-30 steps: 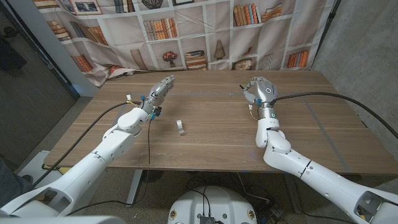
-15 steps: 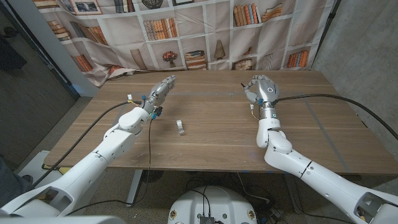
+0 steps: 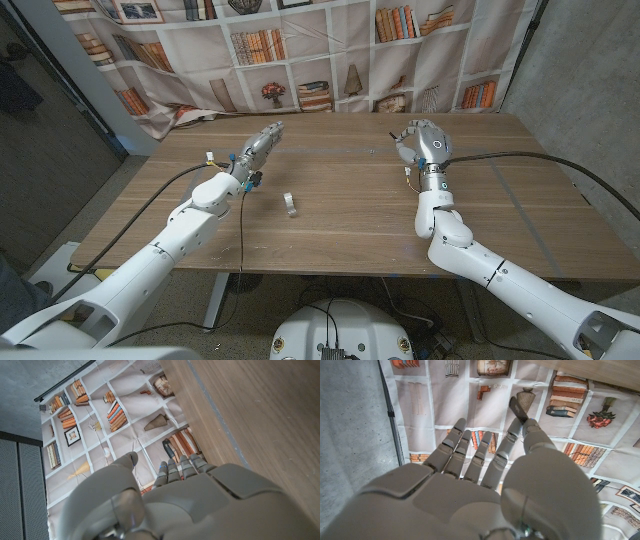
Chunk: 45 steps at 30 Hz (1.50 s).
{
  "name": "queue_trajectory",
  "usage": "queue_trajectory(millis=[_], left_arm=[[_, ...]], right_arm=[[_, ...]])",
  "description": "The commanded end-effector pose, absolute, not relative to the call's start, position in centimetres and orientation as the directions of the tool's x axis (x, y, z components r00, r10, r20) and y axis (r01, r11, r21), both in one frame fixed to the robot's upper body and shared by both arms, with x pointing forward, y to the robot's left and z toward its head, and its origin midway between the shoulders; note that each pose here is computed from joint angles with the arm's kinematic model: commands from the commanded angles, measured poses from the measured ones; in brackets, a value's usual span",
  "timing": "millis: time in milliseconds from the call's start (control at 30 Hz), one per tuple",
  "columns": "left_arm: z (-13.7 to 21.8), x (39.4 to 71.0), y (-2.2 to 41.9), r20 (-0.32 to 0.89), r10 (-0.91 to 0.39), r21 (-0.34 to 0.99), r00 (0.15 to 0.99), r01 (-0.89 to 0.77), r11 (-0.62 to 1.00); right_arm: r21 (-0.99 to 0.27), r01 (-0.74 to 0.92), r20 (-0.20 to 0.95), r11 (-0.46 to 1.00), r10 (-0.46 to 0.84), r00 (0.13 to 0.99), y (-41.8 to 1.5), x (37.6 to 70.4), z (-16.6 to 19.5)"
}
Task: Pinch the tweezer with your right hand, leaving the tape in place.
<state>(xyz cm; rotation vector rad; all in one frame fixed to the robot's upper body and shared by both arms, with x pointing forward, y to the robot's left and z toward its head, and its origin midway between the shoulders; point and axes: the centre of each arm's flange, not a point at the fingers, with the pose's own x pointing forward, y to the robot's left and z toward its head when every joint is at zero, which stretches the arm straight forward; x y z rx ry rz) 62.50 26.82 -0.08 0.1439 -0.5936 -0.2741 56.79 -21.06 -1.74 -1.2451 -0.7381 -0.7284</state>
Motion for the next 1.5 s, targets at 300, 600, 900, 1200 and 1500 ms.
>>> queue_trajectory(millis=[300,600,900,1200,1500], left_arm=[[-0.18,62.40,26.98,0.527,-0.299,0.215,0.795,0.216,0.952],[-0.37,62.27,27.29,0.529,-0.293,0.210,0.797,0.211,0.955],[-0.47,62.18,27.47,0.530,-0.290,0.208,0.797,0.209,0.955],[-0.47,62.21,27.39,0.527,-0.292,0.210,0.798,0.210,0.955],[-0.60,62.22,27.35,0.524,-0.292,0.209,0.800,0.211,0.955]], right_arm=[[-0.556,0.814,0.815,0.167,-0.084,0.574,-20.99,56.55,-1.67],[-0.559,0.813,0.814,0.166,-0.079,0.576,-20.77,56.54,-1.82],[-0.561,0.812,0.813,0.163,-0.077,0.577,-20.62,56.61,-1.79],[-0.572,0.805,0.806,0.161,-0.071,0.587,-20.76,56.73,-1.80],[-0.583,0.796,0.798,0.162,-0.066,0.598,-20.61,56.90,-2.02]])
